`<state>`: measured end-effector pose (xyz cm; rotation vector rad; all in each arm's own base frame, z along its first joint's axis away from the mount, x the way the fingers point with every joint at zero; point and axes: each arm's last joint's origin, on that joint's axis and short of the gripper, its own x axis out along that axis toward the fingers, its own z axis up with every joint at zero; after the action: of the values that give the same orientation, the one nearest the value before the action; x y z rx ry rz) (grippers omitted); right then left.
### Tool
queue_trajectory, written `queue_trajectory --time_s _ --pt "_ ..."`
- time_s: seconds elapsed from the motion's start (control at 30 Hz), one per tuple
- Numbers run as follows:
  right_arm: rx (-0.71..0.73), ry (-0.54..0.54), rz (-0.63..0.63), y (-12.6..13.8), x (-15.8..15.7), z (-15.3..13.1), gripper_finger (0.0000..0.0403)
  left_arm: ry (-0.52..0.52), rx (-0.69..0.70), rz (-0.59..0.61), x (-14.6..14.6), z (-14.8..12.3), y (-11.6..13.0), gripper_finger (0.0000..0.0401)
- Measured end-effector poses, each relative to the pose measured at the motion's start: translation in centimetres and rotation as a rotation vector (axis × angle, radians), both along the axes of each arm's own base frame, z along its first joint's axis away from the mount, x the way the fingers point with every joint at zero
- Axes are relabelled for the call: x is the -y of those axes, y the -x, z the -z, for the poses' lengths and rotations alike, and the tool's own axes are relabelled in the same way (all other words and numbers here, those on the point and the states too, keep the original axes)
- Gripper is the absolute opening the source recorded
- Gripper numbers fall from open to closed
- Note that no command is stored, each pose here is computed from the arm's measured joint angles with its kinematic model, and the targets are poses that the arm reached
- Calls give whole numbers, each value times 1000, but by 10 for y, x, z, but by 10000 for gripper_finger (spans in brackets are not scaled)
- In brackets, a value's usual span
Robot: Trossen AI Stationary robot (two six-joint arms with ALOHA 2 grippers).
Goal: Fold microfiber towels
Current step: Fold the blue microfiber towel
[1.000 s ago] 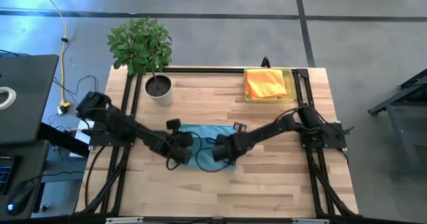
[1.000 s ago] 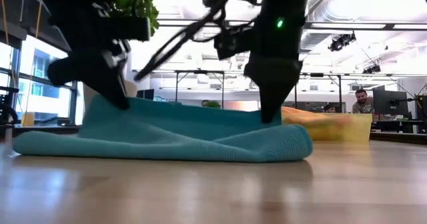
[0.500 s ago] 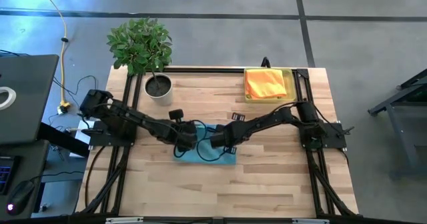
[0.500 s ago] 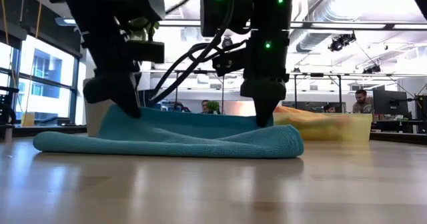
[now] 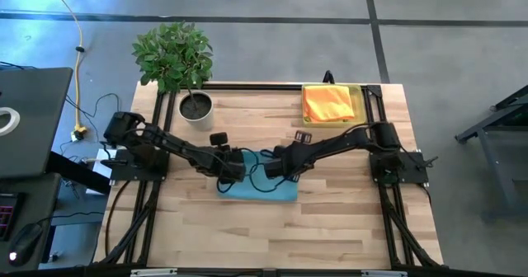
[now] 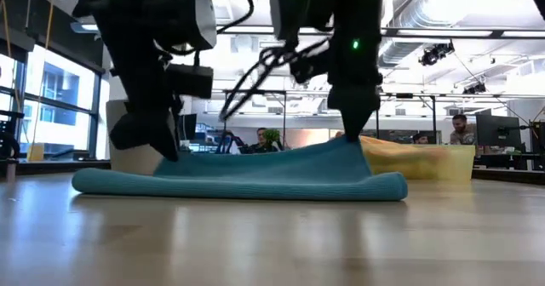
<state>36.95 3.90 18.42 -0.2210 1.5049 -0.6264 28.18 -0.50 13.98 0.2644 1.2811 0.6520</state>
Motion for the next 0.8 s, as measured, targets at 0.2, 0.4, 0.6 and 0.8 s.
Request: queue_trajectory --time_s 0.2,0.4,0.6,0.8 --pt "118 1 12 5 -9 -23 145 52 -27 -12 6 -19 2 113" --pt "105 102 38 10 -6 -27 147 100 -8 21 23 -25 4 115" --pt "122 1 128 16 -19 -28 142 160 6 64 35 -15 5 115" --pt "101 39 152 38 -53 -23 134 210 45 112 39 3 11 115"
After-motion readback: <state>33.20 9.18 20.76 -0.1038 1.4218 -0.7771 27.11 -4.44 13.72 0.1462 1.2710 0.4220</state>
